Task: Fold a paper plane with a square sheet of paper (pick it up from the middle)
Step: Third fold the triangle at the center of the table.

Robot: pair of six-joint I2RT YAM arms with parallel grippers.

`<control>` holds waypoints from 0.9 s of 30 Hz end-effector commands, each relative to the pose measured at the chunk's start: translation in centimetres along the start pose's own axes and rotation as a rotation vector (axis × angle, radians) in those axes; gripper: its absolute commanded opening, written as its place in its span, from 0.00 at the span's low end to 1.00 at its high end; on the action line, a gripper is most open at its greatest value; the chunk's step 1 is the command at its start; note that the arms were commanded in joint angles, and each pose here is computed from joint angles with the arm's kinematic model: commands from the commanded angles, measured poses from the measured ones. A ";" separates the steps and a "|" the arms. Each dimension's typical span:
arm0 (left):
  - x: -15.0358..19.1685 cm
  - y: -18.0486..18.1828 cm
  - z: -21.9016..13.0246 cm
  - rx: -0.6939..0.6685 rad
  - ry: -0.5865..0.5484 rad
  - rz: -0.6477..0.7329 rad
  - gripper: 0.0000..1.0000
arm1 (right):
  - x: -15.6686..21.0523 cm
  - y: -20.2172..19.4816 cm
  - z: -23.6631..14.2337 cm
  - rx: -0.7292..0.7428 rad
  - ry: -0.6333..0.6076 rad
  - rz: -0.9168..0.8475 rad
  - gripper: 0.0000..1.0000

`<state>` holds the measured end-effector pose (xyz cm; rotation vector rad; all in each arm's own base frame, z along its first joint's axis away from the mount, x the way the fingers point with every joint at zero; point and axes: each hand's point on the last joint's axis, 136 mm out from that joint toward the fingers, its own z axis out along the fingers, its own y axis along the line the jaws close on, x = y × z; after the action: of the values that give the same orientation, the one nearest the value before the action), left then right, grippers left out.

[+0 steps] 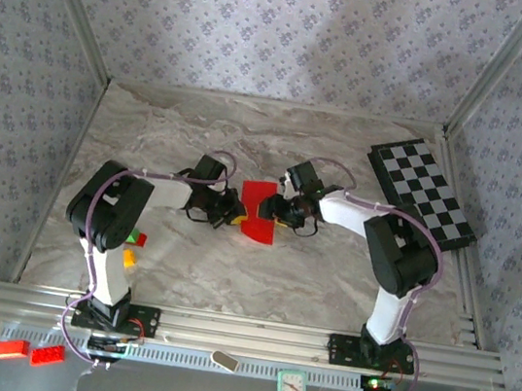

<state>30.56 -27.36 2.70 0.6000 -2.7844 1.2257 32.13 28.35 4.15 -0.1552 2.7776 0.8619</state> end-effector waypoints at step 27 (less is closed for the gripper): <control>0.3 -2.9 -0.7 0.043 -0.020 -0.063 0.00 | 4.9 6.7 -1.5 0.003 -0.360 -1.095 0.69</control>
<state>30.53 -28.08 3.54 0.7109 -2.7262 1.2305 24.90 31.94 6.91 -1.1886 2.0091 0.5523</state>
